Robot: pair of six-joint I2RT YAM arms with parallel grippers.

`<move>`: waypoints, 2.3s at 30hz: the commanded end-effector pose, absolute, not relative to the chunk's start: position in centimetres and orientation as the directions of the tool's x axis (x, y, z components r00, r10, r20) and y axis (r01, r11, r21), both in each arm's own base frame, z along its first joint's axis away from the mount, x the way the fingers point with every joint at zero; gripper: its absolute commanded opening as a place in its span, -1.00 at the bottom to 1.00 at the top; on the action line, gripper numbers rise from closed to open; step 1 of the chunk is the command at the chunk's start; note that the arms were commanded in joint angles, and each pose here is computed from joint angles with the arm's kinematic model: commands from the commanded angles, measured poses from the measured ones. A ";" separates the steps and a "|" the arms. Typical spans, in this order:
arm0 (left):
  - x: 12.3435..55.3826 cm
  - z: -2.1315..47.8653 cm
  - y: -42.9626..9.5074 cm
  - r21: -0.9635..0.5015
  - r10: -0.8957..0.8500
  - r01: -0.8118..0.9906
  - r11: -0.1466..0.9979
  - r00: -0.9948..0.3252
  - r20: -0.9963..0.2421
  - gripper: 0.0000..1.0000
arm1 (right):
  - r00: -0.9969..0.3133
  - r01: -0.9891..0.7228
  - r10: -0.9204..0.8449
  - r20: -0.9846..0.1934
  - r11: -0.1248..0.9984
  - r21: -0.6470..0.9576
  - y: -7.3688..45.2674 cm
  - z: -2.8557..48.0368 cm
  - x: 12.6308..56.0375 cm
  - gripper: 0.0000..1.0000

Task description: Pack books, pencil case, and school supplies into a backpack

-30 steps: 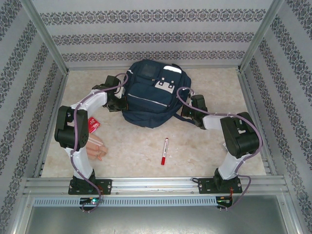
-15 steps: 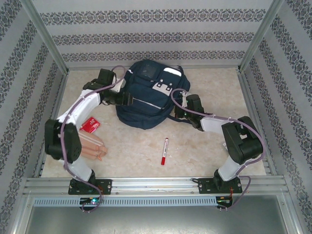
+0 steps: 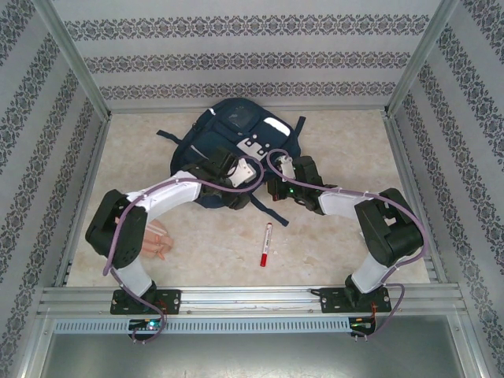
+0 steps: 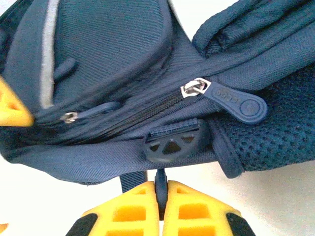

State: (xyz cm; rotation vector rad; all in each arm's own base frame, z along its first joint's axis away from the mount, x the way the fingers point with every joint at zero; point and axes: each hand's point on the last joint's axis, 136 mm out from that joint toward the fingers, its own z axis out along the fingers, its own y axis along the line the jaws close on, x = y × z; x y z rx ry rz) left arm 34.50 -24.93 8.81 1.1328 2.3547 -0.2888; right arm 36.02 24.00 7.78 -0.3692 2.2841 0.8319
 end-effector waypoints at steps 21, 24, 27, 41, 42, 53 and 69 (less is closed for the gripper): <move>33.7 12.4 -25.2 0.205 0.764 0.923 0.326 -0.130 -0.632 -1.00 | -0.635 -0.450 -0.017 -0.772 0.821 0.352 18.9 9.9 38.1 -1.00; 32.3 12.2 -25.4 0.180 0.776 0.952 0.247 -0.083 -0.625 -1.00 | -0.609 -0.418 0.012 -0.793 0.845 0.333 17.8 10.4 38.9 -1.00; 31.6 11.6 -24.9 0.157 0.795 0.961 0.226 -0.089 -0.600 -1.00 | -0.591 -0.423 0.028 -0.806 0.840 0.339 17.8 10.8 39.3 -1.00; 31.8 12.1 -24.7 0.160 0.773 0.947 0.278 -0.122 -0.622 -1.00 | -0.608 -0.238 0.142 -0.781 0.906 0.350 13.3 9.8 40.0 -0.60; 32.2 12.9 -25.0 0.159 0.748 0.937 0.311 -0.138 -0.649 -1.00 | -0.609 -0.226 0.149 -0.779 0.909 0.351 13.1 9.8 40.1 -0.53; 36.1 19.4 -22.0 0.121 0.518 0.675 0.728 -0.427 -0.741 0.65 | -0.608 -0.005 0.179 -0.773 0.973 0.230 8.3 12.4 38.8 0.40; 36.6 9.1 -12.8 -0.139 -0.041 -0.002 0.990 -0.959 -0.280 0.99 | -0.833 -0.035 0.184 -0.521 0.924 0.382 11.8 11.2 33.0 0.85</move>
